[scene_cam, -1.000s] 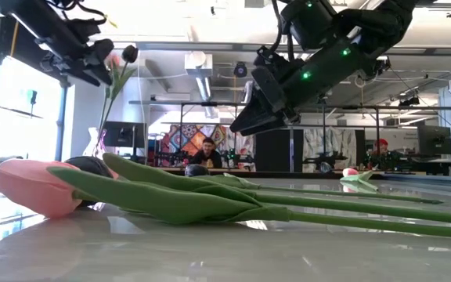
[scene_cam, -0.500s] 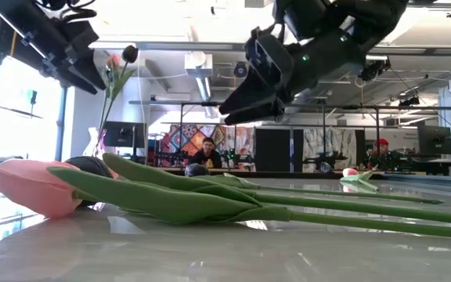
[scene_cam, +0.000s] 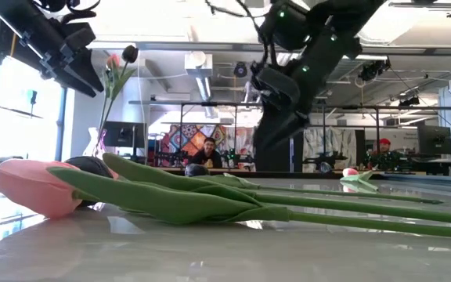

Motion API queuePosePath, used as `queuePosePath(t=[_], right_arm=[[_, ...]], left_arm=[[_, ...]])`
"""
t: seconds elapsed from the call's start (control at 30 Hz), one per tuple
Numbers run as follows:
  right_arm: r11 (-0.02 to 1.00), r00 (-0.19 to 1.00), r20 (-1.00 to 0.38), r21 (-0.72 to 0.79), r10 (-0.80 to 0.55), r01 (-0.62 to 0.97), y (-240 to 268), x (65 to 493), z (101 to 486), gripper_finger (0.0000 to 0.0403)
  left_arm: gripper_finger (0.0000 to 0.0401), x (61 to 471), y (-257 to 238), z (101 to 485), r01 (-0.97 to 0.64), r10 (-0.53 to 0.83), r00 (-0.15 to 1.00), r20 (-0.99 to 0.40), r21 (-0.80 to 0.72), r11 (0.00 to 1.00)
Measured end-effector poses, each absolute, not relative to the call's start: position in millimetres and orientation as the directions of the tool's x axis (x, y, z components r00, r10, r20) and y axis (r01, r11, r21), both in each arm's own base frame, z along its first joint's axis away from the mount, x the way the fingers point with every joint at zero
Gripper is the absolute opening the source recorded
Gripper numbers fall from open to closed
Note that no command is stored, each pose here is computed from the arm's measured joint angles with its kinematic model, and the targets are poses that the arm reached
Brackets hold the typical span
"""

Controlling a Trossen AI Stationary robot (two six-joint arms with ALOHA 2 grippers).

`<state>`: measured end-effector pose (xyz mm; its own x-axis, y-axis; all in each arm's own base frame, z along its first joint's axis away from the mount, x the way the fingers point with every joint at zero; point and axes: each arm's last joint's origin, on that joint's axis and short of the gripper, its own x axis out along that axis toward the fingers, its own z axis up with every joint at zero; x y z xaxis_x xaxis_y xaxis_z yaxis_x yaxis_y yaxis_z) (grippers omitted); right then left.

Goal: Sort flowers into vase by color
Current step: Put pink flower into the purple glass vase

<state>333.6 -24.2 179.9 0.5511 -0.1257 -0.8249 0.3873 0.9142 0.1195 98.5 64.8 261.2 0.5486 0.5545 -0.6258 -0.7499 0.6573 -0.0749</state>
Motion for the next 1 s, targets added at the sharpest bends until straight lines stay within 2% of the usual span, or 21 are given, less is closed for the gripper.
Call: queuePosePath(t=[0.27,0.7,0.83,1.0], right_arm=[[0.839,0.271,-0.943,-0.016,-0.194,0.544,-42.5,309.5,175.7,0.0211],[0.762,-0.148,-0.983,-0.18,-0.112,0.622,-57.4,266.0,172.7,0.0211],[0.745,-0.214,-0.972,-0.214,-0.098,0.632,-55.8,259.3,173.1,0.0211],[0.704,-0.22,-0.975,-0.169,-0.018,0.69,-53.3,257.8,173.2,0.0211]], left_arm=[[0.0177,99.3,64.4,261.4,-0.732,0.536,0.568,-0.625,-0.086,0.676],[0.0177,116.5,53.6,238.6,-0.595,0.399,0.704,-0.587,-0.18,0.783],[0.0177,122.2,49.0,229.3,-0.566,0.365,0.727,-0.582,-0.206,0.799],[0.0177,128.6,41.0,214.3,-0.519,0.314,0.749,-0.583,-0.222,0.826]])
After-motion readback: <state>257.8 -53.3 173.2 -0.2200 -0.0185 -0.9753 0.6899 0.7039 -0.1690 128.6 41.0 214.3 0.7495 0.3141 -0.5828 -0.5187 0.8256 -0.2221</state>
